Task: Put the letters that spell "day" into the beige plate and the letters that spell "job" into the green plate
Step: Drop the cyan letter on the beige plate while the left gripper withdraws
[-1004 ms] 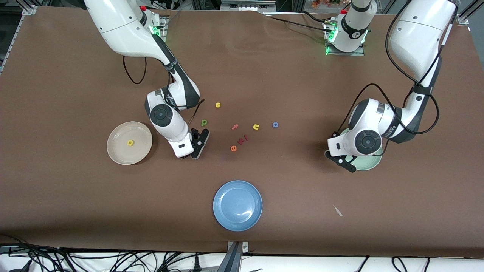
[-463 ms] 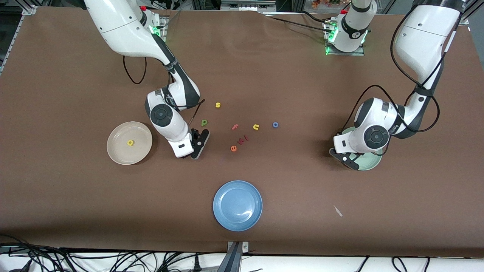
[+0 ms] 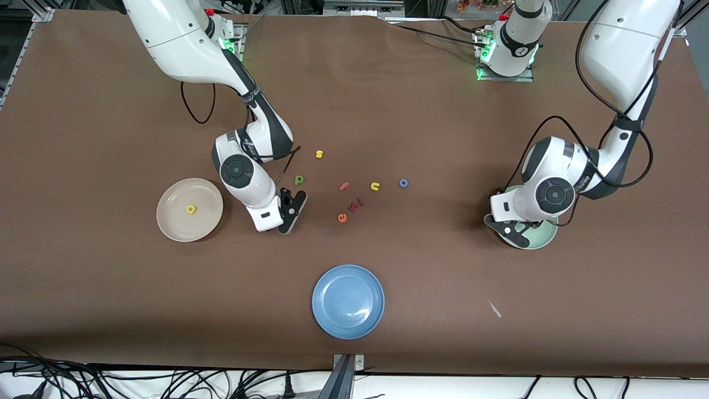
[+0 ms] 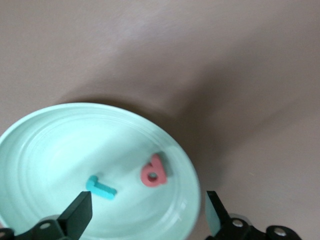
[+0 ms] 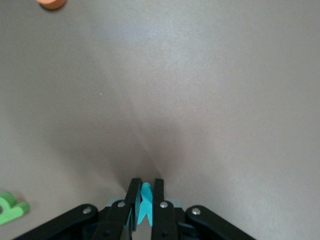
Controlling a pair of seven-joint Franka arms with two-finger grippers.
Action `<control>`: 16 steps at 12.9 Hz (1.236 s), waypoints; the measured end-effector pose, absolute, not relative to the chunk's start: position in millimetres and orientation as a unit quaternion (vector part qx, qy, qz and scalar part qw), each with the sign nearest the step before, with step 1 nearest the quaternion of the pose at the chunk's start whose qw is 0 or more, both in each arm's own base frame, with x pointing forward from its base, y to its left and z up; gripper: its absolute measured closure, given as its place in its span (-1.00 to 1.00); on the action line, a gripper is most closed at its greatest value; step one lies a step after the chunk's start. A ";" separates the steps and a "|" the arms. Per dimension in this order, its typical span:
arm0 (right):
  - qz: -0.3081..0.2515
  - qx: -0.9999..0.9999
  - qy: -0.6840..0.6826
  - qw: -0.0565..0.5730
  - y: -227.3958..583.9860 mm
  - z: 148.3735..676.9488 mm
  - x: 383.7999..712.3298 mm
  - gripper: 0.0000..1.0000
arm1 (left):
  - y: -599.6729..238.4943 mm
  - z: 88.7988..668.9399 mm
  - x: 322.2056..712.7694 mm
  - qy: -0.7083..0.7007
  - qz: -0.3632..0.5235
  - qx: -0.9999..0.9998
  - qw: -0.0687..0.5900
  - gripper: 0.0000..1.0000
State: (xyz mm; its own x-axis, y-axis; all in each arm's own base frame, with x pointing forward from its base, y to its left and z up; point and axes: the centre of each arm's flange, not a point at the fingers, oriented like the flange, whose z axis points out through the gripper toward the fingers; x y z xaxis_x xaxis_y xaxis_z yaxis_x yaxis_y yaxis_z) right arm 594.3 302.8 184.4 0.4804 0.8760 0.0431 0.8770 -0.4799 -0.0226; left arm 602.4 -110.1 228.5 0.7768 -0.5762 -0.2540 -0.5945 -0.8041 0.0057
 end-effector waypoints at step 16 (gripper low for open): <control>0.093 -0.986 -0.133 -0.040 159.0 262.6 633.6 0.73 | -322.3 257.4 544.9 0.040 0.062 -0.997 -0.010 -1.00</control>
